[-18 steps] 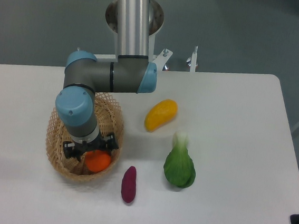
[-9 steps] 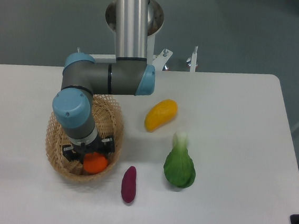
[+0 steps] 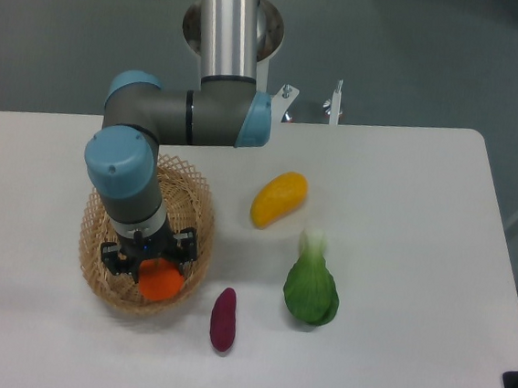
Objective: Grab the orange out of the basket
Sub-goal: 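Lift the orange out of the basket and carry it beside the bok choy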
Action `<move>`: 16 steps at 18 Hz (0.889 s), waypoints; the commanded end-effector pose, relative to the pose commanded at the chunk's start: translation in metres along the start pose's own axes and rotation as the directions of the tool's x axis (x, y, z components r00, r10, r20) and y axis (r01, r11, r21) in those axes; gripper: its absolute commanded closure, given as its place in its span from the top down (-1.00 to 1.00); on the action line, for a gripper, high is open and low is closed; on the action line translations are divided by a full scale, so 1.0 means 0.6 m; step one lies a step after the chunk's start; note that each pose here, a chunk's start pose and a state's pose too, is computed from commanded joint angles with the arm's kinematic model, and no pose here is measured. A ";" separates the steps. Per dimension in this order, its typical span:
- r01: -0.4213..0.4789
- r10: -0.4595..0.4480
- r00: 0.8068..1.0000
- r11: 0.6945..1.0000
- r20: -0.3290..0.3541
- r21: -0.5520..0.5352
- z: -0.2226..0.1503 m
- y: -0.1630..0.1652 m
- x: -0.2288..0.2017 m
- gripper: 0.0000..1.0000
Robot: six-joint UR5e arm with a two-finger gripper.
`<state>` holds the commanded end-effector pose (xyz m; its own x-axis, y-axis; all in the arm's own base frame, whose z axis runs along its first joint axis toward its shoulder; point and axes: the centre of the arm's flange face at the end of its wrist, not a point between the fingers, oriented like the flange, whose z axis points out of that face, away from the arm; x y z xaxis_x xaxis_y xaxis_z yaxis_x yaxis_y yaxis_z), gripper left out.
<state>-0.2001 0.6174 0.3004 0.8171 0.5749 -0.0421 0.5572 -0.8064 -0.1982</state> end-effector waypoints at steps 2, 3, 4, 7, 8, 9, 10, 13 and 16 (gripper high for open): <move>-0.028 0.028 1.000 1.000 0.008 0.004 -0.001 -0.007 -0.018 0.25; -0.038 0.038 0.999 0.999 0.011 0.009 -0.006 -0.011 -0.038 0.24; -0.043 0.042 0.999 0.999 0.012 0.023 -0.021 -0.015 -0.056 0.24; -0.022 0.021 1.000 0.998 0.021 0.053 -0.049 -0.028 -0.127 0.24; -0.025 0.024 0.999 0.998 0.028 0.059 -0.057 -0.031 -0.150 0.23; -0.027 0.025 0.999 0.998 0.031 0.061 -0.059 -0.034 -0.171 0.19; -0.036 0.034 0.999 0.998 0.030 0.060 -0.057 -0.036 -0.187 0.18; -0.093 0.092 0.996 0.994 0.018 0.061 -0.057 -0.042 -0.264 0.18; -0.229 0.227 0.973 0.972 0.038 0.057 -0.058 -0.044 -0.345 0.19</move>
<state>-0.3787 0.5151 0.3482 0.9161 0.3817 -0.1227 0.3461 -0.9074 -0.2385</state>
